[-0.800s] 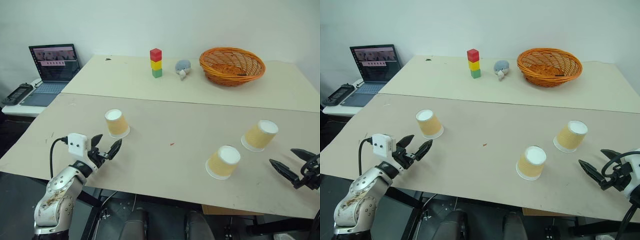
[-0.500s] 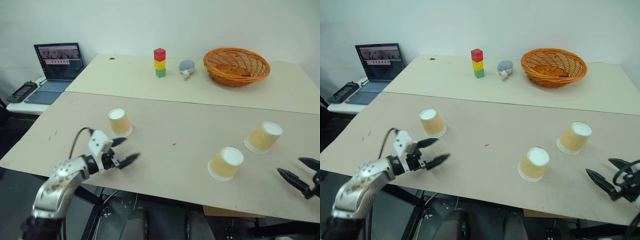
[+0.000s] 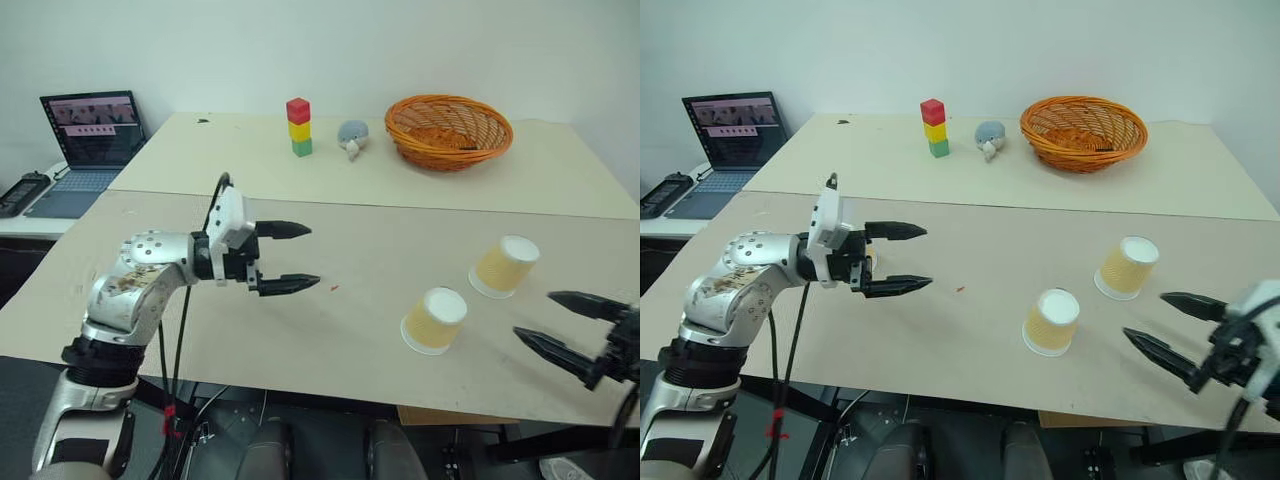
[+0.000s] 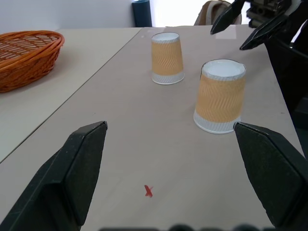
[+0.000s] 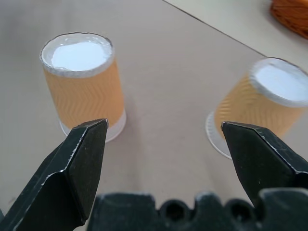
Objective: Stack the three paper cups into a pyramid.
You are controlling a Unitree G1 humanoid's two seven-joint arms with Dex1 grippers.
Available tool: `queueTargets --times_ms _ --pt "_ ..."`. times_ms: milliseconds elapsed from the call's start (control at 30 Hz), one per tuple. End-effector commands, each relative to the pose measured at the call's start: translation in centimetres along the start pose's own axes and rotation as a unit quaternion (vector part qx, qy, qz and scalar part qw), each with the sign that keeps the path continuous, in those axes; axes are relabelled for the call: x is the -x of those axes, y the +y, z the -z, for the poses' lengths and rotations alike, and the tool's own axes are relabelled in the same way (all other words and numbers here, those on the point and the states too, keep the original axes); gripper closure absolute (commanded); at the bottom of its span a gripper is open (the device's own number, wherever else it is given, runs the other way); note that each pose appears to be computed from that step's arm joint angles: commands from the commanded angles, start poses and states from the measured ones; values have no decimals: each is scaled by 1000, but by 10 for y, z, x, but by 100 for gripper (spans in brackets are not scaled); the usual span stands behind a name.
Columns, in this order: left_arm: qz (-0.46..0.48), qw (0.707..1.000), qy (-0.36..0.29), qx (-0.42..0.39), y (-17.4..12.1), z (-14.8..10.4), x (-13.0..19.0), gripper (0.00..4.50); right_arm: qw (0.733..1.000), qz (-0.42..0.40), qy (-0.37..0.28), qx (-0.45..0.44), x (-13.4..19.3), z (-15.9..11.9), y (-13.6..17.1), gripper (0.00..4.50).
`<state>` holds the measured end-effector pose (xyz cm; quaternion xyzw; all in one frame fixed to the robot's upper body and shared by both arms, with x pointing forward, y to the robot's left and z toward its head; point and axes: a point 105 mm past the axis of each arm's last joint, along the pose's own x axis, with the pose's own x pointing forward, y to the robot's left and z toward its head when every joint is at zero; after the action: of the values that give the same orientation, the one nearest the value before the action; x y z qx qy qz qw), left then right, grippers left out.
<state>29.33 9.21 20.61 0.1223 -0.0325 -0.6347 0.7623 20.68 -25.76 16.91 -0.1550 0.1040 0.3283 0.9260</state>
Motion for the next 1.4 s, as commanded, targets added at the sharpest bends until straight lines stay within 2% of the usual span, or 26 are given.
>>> queueTargets --times_ms 33,267,500,633,900,1400 --pt "10 1000 -2 -29 -3 -11 -4 0 1000 -14 -12 14 -10 -5 7 7" --pt "3 1000 2 -28 -3 -10 -3 0 999 -28 -24 11 -19 -7 6 7" --pt "45 998 -3 42 -20 -15 2 0 997 -59 -43 -1 -31 -12 10 7" --pt "68 995 21 72 -28 -10 10 0 996 -78 -40 -7 -33 -9 15 7" --pt "54 995 13 83 -23 -14 13 0 992 -117 -31 -30 -24 -8 23 7" --pt "60 993 24 101 -29 -5 14 0 984 -161 -77 -23 -56 -30 30 7"
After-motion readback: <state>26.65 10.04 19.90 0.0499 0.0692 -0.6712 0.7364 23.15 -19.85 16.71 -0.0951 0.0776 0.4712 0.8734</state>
